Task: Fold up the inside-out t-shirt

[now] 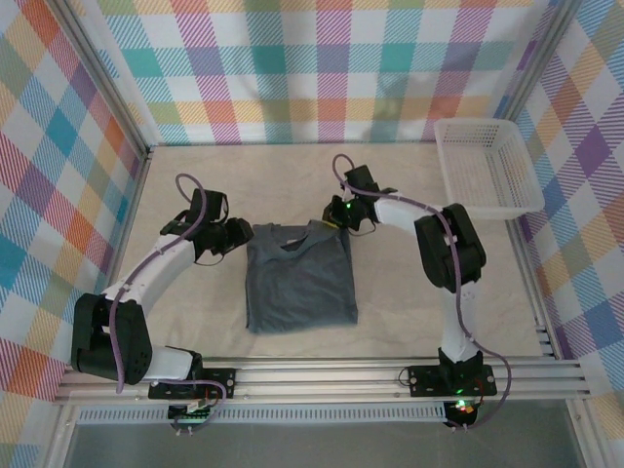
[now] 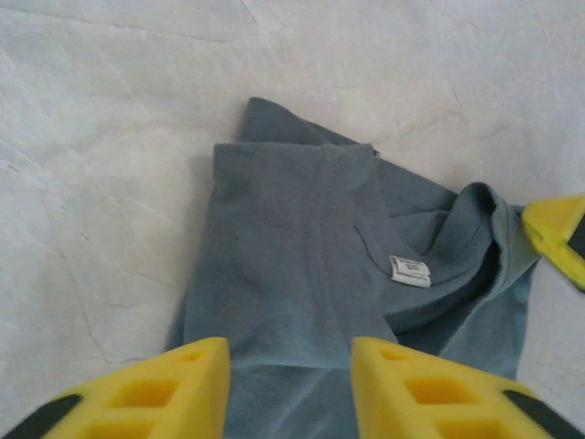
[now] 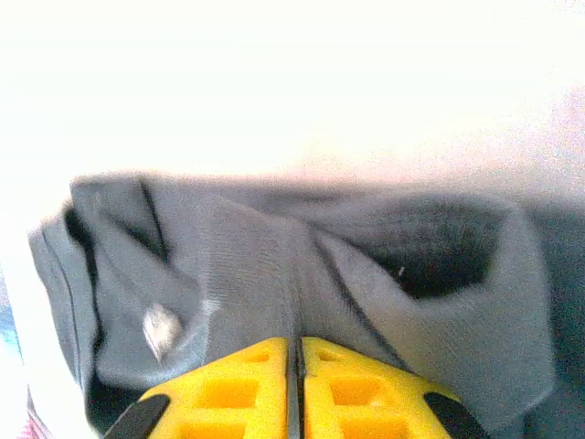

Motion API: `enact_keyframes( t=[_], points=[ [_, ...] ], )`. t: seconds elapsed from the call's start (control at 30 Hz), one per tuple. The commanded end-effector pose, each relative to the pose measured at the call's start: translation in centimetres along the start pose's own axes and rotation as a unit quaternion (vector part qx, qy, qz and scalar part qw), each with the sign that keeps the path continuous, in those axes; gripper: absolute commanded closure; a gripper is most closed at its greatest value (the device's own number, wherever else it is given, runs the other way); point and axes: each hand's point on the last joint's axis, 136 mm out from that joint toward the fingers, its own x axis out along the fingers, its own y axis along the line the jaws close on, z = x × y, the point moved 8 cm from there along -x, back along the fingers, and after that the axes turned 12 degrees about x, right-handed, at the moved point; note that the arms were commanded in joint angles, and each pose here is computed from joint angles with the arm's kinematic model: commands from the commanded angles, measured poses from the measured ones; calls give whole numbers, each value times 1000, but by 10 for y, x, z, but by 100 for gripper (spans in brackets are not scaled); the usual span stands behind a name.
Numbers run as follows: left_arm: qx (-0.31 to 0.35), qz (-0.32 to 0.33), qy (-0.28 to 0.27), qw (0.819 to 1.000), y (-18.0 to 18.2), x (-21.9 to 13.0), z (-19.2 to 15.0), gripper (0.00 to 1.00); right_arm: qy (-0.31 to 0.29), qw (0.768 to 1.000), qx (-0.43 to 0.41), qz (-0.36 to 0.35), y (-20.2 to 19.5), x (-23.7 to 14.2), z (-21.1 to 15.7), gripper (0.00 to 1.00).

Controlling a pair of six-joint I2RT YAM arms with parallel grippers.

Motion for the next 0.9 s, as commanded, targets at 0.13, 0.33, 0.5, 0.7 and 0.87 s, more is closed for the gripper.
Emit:
enact_keyframes(
  t=[0.13, 0.33, 0.5, 0.7, 0.87],
  points=[
    [-1, 36, 20, 999, 27, 10, 1, 36, -56, 996, -48, -39, 7, -56, 3, 65],
    [11, -19, 43, 999, 19, 42, 10, 28, -54, 987, -122, -90, -36, -63, -20, 32],
    [20, 1, 53, 998, 20, 65, 25, 29, -1, 988, -137, -75, -36, -34, -16, 29],
    [13, -36, 60, 997, 16, 91, 33, 30, 28, 991, -130, -31, -24, -14, -9, 35],
    [-7, -98, 76, 992, 7, 117, 36, 34, 49, 994, -98, -27, -27, -1, -11, 42]
  ],
)
